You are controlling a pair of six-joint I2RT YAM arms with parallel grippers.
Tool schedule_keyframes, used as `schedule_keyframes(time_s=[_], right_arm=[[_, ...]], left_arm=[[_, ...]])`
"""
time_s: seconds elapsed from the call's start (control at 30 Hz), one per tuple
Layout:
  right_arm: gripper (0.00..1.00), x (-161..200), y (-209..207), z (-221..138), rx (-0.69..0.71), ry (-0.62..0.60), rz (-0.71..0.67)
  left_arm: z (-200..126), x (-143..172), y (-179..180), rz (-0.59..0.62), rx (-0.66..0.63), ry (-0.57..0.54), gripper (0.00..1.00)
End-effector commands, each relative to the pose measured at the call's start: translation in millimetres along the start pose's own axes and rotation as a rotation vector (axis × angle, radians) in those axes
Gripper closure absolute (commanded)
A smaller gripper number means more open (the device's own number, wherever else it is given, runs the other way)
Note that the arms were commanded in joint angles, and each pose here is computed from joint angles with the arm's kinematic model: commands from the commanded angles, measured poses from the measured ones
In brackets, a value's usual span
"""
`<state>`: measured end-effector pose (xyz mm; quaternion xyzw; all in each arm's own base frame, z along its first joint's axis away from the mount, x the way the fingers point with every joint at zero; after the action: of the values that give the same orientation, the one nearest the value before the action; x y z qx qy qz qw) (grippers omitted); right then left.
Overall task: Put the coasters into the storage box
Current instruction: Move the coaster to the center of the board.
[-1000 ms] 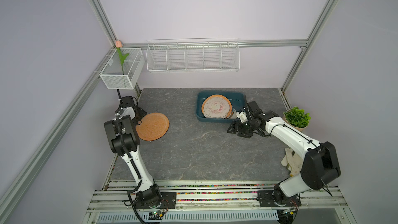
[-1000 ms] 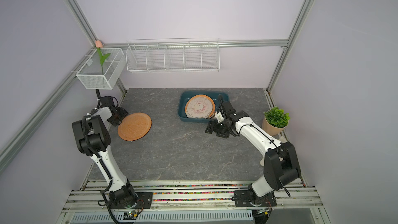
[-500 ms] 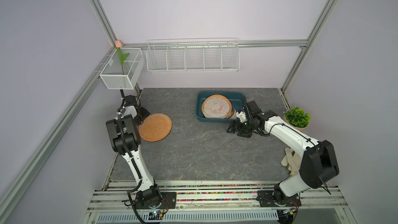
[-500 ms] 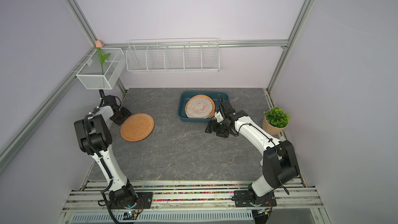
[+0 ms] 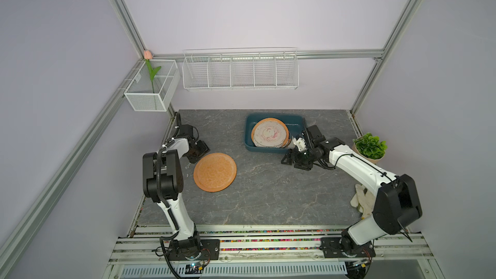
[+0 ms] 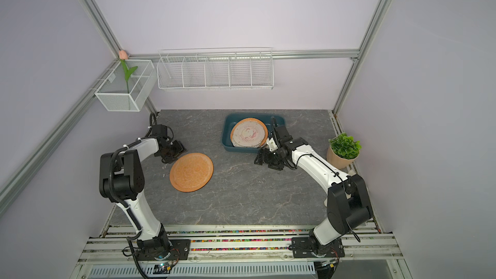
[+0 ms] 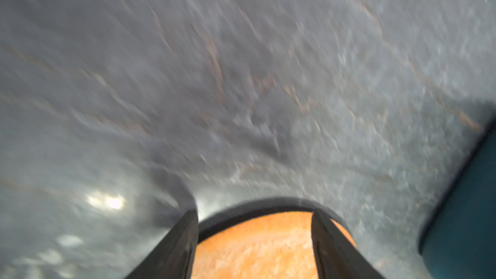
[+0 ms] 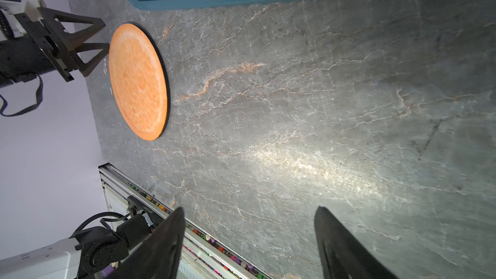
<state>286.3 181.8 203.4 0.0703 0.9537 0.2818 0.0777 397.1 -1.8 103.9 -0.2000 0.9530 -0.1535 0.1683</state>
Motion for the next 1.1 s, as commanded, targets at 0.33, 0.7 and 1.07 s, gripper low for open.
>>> schedule_keyframes(time_s=[0.33,0.7,1.07], right_arm=[[0.22,12.3,8.7,9.9,0.002,0.01,-0.029],[0.22,26.1,9.2,5.8,-0.002,-0.002,-0.035],[0.22,32.0,6.2,2.1,-0.002,-0.001,-0.044]], left_arm=[[-24.1,44.8,-32.0,0.052,0.034,0.063,0.21],[-57.5,81.8,6.9,0.096,-0.173,-0.004,0.02],[-38.1,112.7,21.0,0.076,-0.156,0.072,0.03]])
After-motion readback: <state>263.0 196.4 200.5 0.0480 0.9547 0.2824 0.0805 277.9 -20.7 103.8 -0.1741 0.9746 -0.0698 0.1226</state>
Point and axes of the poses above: each gripper's point midway between its finger pads, its own z axis out along the fingers, its own y axis along the line the jaws close on, x = y × z, the point moved 8 cm from there along -z, back along the fingers, and after that the axes turned 8 degrees about z, right-handed, at the moved point
